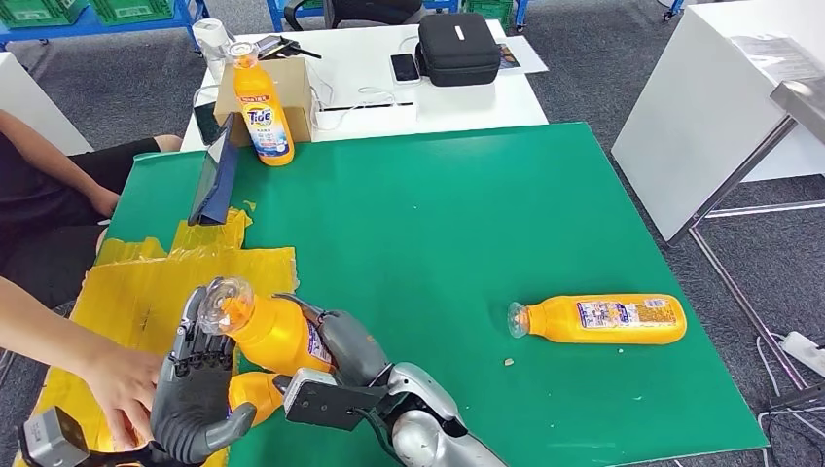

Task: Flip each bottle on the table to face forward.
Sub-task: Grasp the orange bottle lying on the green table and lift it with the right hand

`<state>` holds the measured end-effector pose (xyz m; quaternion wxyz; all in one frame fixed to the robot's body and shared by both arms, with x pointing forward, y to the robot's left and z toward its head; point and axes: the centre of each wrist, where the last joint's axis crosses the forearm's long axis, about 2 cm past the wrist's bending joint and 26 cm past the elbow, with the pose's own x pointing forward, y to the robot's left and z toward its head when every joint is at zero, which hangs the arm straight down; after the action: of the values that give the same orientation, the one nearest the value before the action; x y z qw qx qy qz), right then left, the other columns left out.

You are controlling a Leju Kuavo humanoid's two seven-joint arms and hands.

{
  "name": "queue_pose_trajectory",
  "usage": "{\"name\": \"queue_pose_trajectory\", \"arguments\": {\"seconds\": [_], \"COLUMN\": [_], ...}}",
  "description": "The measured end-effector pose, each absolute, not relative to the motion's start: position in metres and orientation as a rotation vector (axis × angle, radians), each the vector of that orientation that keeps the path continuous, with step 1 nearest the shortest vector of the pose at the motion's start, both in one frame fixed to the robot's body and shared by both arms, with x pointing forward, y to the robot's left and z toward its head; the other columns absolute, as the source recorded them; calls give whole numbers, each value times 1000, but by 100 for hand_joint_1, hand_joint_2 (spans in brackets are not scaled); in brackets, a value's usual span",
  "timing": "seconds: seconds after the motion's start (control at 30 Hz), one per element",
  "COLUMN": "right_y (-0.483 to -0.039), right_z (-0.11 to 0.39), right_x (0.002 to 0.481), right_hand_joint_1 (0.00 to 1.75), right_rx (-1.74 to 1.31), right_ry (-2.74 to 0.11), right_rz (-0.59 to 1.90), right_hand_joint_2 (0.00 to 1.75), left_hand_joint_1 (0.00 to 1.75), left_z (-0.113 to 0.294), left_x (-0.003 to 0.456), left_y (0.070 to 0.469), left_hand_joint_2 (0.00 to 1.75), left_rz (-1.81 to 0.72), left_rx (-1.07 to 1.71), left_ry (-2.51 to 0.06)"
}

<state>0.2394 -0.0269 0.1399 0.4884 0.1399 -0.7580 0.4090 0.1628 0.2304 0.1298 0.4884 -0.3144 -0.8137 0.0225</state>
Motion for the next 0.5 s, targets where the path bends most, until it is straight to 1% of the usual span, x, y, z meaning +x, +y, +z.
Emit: {"name": "queue_pose_trajectory", "arguments": {"seconds": [0.07, 0.1, 0.13, 0.2, 0.23, 0.27, 0.5], "right_y": [-23, -21, -19, -13, -11, -8, 5], "right_z": [140, 140, 141, 141, 140, 140, 133], "right_x": [237, 236, 235, 233, 232, 231, 226], "right_hand_joint_1": [175, 175, 175, 175, 175, 175, 175], "right_rx": [352, 360, 367, 382, 389, 396, 418], "right_ry": [-1840, -1839, -1837, -1834, -1833, -1832, -1820], "right_rz": [1000, 1005, 1012, 1038, 1056, 1080, 1200], "right_hand_joint_2": [175, 175, 175, 175, 175, 175, 175], "left_hand_joint_1": [0, 4, 45, 132, 171, 175, 175], "left_z": [130, 131, 131, 131, 131, 131, 126], "left_x": [163, 163, 163, 163, 163, 164, 162], "left_y": [228, 228, 227, 226, 226, 227, 232], "left_hand_joint_2": [175, 175, 175, 175, 175, 175, 175], "left_rz": [64, 72, 80, 92, 96, 97, 96], "left_rx": [-773, -776, -778, -783, -784, -783, -765], "left_ry": [-1977, -1977, -1976, -1976, -1975, -1974, -1952]}}
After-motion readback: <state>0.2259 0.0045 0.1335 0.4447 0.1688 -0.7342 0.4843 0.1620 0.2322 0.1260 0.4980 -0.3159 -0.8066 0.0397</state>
